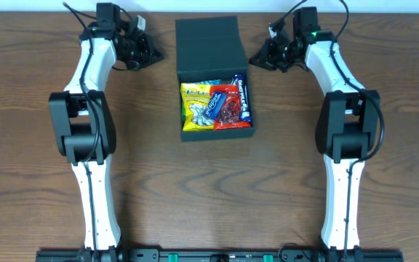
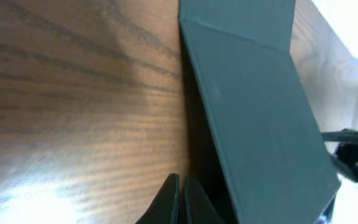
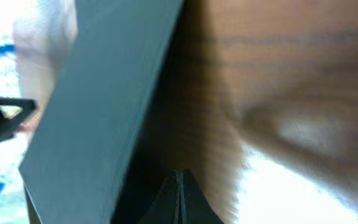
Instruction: Pack container
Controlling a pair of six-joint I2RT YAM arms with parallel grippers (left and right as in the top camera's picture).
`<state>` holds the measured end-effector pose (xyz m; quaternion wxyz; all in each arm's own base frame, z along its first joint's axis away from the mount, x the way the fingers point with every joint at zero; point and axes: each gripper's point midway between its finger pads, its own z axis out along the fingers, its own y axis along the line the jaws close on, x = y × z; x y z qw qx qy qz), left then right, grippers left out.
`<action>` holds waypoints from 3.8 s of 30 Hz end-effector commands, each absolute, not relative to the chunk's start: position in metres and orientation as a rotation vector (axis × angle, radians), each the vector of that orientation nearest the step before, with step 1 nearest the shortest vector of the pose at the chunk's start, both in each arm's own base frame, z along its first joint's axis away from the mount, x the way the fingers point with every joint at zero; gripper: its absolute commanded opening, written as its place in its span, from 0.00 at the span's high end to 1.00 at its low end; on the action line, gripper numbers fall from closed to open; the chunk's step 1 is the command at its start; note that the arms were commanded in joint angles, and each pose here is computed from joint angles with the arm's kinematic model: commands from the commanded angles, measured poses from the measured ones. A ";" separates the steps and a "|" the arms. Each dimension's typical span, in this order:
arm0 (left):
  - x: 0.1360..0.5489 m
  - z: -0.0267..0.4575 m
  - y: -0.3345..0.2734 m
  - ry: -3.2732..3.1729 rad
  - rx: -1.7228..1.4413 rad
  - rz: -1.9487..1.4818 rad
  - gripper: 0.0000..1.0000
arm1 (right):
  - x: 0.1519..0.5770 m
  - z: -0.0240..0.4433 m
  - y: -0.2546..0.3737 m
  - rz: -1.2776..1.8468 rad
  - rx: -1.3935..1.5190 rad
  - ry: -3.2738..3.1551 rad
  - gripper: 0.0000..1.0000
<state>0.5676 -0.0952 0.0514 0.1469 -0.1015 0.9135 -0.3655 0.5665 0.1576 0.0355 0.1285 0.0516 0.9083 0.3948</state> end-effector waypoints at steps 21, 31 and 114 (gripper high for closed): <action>0.579 0.035 -0.163 2.502 -0.408 -1.590 0.94 | 0.583 0.047 0.211 1.575 0.125 2.438 0.99; 0.597 0.148 -0.135 2.254 -0.043 -1.537 0.95 | 0.583 0.150 0.198 1.462 -0.237 2.213 0.99; 0.343 0.313 -0.102 2.596 0.564 -0.840 0.94 | 0.395 0.248 0.149 0.880 -0.689 2.621 0.98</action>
